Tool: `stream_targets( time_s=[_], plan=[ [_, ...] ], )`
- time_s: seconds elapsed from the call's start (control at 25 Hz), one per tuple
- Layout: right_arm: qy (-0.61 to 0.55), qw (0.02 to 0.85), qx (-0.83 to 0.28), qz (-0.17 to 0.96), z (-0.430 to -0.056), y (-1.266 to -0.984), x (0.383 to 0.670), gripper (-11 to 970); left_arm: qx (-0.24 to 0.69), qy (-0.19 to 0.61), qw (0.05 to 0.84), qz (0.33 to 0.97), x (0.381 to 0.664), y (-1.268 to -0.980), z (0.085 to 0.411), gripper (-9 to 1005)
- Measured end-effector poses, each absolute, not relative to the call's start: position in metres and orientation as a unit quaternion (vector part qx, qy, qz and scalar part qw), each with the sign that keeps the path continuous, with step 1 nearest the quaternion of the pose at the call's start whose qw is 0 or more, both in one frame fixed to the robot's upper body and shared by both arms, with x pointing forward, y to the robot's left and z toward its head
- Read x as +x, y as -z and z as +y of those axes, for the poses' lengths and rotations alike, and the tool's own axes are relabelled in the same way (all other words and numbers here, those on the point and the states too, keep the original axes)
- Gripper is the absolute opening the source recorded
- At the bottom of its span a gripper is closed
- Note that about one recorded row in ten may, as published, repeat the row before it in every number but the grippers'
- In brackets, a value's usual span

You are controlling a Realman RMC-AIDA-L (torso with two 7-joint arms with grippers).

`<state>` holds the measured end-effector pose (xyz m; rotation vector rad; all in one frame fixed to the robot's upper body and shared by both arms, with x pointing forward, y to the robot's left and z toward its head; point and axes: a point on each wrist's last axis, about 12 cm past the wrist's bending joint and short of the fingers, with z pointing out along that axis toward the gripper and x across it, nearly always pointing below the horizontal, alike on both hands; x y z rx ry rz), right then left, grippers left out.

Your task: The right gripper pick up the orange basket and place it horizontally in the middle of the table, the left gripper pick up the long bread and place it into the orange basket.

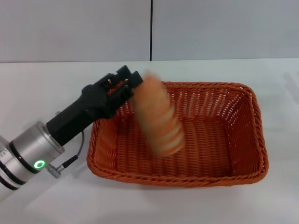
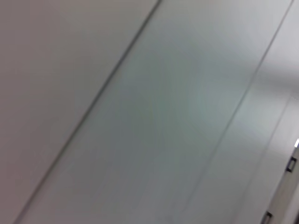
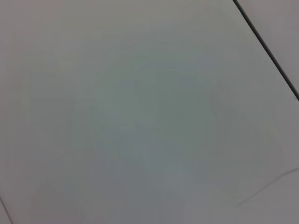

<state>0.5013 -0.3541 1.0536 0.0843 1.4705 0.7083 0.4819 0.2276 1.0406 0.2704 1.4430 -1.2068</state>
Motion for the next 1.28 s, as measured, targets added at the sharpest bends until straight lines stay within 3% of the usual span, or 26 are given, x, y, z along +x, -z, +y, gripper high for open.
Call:
stream_targets(
  time_s=[0.44,0.68,0.92,1.28],
  plan=[
    [-0.316,0.688,0.039,0.652,-0.354,-1.055,0.503,543,0.033,0.402,0.711,0.576,0.456,-1.042,0.282,768],
    [-0.304,0.702,0.060,0.642,-0.363,-1.056,0.498,543,-0.035,0.258,0.801,0.539,0.424,-1.040,0.315,834],
    [-0.280,0.713,0.082,0.638,-0.377,-1.056,0.490,543,-0.032,0.094,0.843,0.528,0.402,-1.037,0.325,834],
    [-0.151,0.755,0.151,0.620,-0.413,-1.046,0.454,542,-0.034,0.031,0.846,0.532,0.390,-1.036,0.338,833]
  ],
)
